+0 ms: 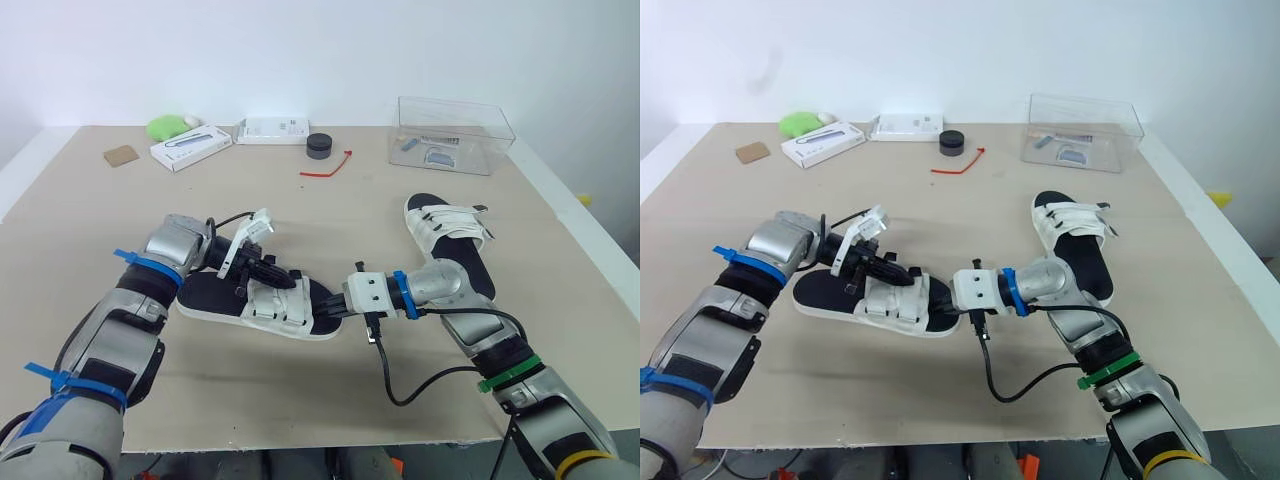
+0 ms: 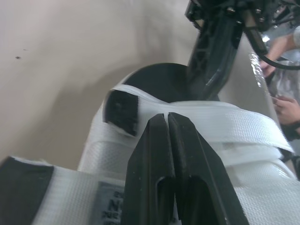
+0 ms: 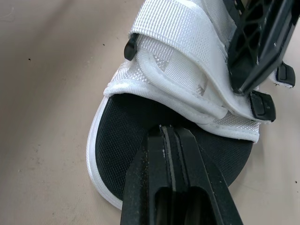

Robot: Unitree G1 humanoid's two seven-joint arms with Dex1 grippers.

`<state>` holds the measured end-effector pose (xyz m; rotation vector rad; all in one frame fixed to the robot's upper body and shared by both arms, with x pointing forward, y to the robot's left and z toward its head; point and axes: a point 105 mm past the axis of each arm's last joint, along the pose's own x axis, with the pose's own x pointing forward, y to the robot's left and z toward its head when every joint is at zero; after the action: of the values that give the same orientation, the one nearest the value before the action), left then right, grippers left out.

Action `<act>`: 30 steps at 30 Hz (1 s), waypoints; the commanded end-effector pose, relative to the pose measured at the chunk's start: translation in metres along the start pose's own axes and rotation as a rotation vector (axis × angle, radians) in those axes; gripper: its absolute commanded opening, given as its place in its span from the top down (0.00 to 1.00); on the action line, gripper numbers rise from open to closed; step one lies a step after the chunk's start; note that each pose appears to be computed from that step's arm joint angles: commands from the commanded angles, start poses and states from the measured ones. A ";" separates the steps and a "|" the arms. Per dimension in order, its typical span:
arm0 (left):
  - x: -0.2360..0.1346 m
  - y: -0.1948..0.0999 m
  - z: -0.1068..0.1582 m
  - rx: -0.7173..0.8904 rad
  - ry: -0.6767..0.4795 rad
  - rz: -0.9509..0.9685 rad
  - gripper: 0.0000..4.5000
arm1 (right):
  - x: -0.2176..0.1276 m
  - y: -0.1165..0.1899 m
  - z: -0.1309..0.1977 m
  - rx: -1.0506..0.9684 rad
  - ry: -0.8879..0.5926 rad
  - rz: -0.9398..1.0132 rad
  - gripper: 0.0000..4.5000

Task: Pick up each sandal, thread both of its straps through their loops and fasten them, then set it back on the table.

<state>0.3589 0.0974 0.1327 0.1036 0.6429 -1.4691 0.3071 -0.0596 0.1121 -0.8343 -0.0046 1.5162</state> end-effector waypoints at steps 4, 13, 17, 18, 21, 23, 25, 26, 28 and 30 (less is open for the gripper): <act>-0.029 0.040 0.011 0.060 -0.083 0.334 0.97 | -0.005 0.004 -0.021 0.052 0.091 0.003 1.00; -0.069 0.026 0.058 0.275 -0.328 0.470 0.97 | -0.009 0.000 -0.019 0.059 0.073 -0.016 1.00; -0.064 0.001 0.046 0.387 -0.287 0.450 0.97 | -0.011 -0.005 -0.013 0.069 0.040 -0.043 1.00; -0.063 -0.003 0.044 0.413 -0.279 0.451 0.97 | -0.012 -0.006 -0.012 0.073 0.033 -0.051 1.00; -0.065 -0.013 0.027 0.555 -0.201 0.514 0.99 | -0.026 -0.010 -0.006 0.199 -0.029 -0.071 0.93; -0.070 -0.015 0.019 0.618 -0.160 0.559 1.00 | -0.040 -0.009 -0.002 0.257 -0.069 -0.067 0.80; -0.080 -0.021 0.016 0.612 -0.180 0.565 1.00 | -0.057 -0.012 0.005 0.312 -0.130 -0.103 0.60; -0.087 -0.022 0.015 0.610 -0.190 0.585 0.95 | -0.068 -0.016 0.009 0.346 -0.168 -0.138 0.49; -0.099 -0.023 0.010 0.594 -0.195 0.615 0.82 | -0.094 -0.028 0.017 0.429 -0.257 -0.241 0.28; -0.102 -0.023 -0.006 0.596 -0.132 0.606 0.60 | -0.117 -0.036 0.025 0.495 -0.337 -0.307 0.05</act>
<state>0.3449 0.1833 0.1735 0.5578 0.0696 -1.0114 0.3159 -0.1339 0.1746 -0.2367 0.0754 1.2972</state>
